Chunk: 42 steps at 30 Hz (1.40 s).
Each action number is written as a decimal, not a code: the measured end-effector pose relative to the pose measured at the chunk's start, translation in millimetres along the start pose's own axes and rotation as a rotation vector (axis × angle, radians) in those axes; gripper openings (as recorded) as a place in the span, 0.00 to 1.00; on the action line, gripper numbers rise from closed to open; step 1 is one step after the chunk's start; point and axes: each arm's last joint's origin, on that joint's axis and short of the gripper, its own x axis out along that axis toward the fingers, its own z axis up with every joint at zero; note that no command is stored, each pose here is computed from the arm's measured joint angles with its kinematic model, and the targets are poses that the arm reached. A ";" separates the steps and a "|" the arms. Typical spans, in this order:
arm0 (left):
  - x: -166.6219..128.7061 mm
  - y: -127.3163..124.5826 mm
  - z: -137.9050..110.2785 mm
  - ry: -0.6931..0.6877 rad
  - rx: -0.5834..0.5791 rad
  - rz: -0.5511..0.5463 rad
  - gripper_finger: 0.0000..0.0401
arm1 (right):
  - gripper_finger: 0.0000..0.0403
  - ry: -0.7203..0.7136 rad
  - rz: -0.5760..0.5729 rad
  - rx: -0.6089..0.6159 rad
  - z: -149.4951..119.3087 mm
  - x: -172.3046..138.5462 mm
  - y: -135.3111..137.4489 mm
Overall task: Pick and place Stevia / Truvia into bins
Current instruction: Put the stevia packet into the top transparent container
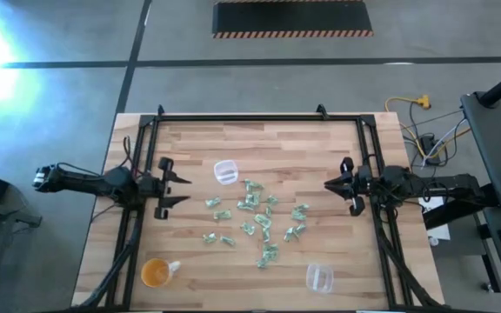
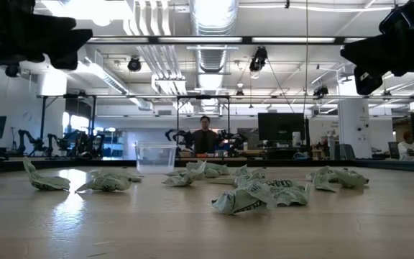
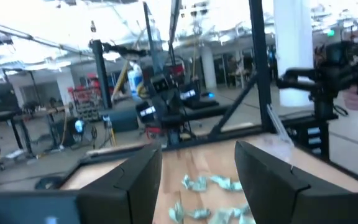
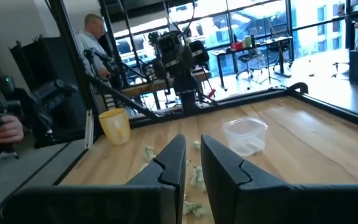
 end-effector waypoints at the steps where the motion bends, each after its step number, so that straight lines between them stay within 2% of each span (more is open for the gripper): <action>1: 0.0 0.8 1.2 -0.010 0.005 0.021 0.47 | 0.11 0.000 0.000 -0.001 0.0 0.0 0.0; 8: 0.1 1.5 3.3 -0.030 0.019 0.038 0.47 | 0.11 -0.030 0.012 0.059 3.0 -0.1 0.9; 14: 0.9 1.0 1.2 -0.009 0.020 0.032 0.47 | 0.11 -0.038 0.003 0.008 3.5 -0.1 0.7; 17: 0.9 1.0 1.4 -0.011 0.020 0.031 0.47 | 0.11 -0.086 0.016 0.009 8.2 -0.4 1.9; 22: 0.5 -0.6 6.3 -0.071 -0.011 -0.041 0.47 | 0.11 -0.192 0.060 0.141 18.7 -2.0 4.7; 24: 0.4 -0.8 9.8 -0.110 -0.032 -0.064 0.47 | 0.11 -0.221 0.069 0.137 21.5 -2.6 5.4; 27: -0.9 0.8 18.4 -0.201 -0.017 -0.047 0.47 | 0.11 -0.228 0.060 0.037 21.9 -2.7 5.6; 30: -3.7 2.7 28.8 -0.313 0.018 -0.023 0.47 | 0.11 -0.236 0.040 -0.140 22.2 -2.8 5.6; 34: -3.0 2.5 27.6 -0.298 -0.069 -0.038 0.47 | 0.11 -0.195 -0.022 -0.331 18.2 -1.1 3.6; 37: -1.7 2.6 26.7 -0.289 -0.084 -0.031 0.47 | 0.11 -0.191 -0.085 -0.399 18.0 -0.8 1.9; 39: -1.4 4.0 26.7 -0.280 -0.068 0.022 0.47 | 0.11 -0.192 -0.106 -0.448 18.4 -0.8 1.5; 42: -1.4 4.8 26.9 -0.278 -0.085 0.044 0.47 | 0.11 -0.194 -0.104 -0.426 18.4 -0.8 1.5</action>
